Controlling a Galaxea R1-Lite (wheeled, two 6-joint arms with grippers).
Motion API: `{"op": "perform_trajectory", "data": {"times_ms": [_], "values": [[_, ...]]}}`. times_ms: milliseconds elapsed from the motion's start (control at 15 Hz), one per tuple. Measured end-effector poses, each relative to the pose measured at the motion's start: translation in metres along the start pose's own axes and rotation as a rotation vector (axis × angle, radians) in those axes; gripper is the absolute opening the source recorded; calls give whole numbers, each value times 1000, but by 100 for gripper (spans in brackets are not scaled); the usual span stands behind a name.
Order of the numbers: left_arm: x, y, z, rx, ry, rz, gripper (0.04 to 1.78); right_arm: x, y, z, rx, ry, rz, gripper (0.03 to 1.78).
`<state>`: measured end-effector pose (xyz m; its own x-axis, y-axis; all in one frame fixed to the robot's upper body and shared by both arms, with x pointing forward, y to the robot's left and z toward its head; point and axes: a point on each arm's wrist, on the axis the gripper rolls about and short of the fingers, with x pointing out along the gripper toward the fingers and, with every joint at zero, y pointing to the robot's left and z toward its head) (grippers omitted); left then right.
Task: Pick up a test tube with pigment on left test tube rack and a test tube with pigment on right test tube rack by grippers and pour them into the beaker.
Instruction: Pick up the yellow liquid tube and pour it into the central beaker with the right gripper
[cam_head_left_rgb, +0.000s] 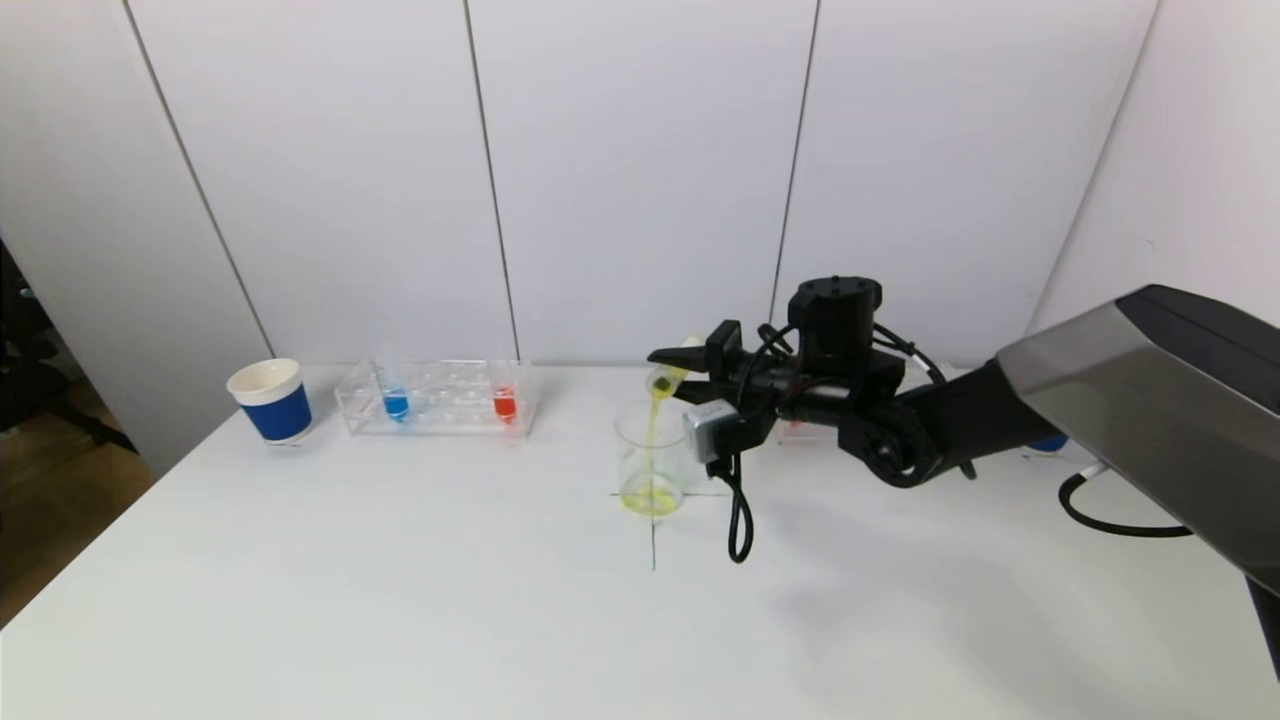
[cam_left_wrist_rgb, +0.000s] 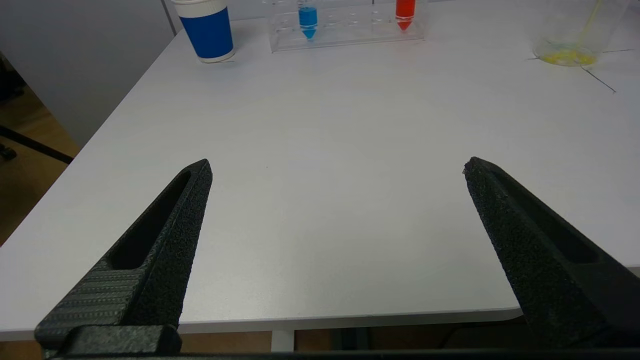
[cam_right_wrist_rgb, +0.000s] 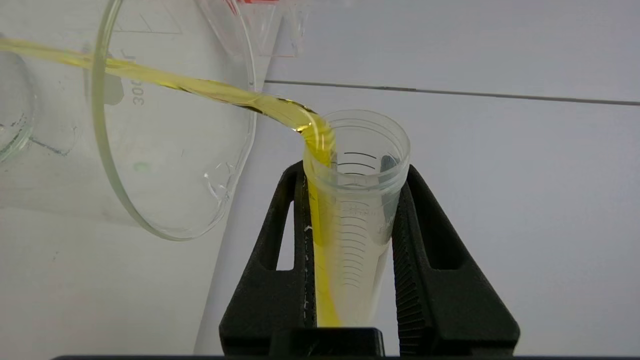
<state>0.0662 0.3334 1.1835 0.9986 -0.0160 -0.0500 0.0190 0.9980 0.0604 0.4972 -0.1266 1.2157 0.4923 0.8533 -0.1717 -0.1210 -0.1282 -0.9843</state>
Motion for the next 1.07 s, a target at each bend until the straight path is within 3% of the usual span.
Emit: {"op": "perform_trajectory", "data": {"times_ms": [1067], "values": [[0, 0, 0, 0, 0, 0, 176, 3, -4, -5, -158, 22, 10, 50]]}}
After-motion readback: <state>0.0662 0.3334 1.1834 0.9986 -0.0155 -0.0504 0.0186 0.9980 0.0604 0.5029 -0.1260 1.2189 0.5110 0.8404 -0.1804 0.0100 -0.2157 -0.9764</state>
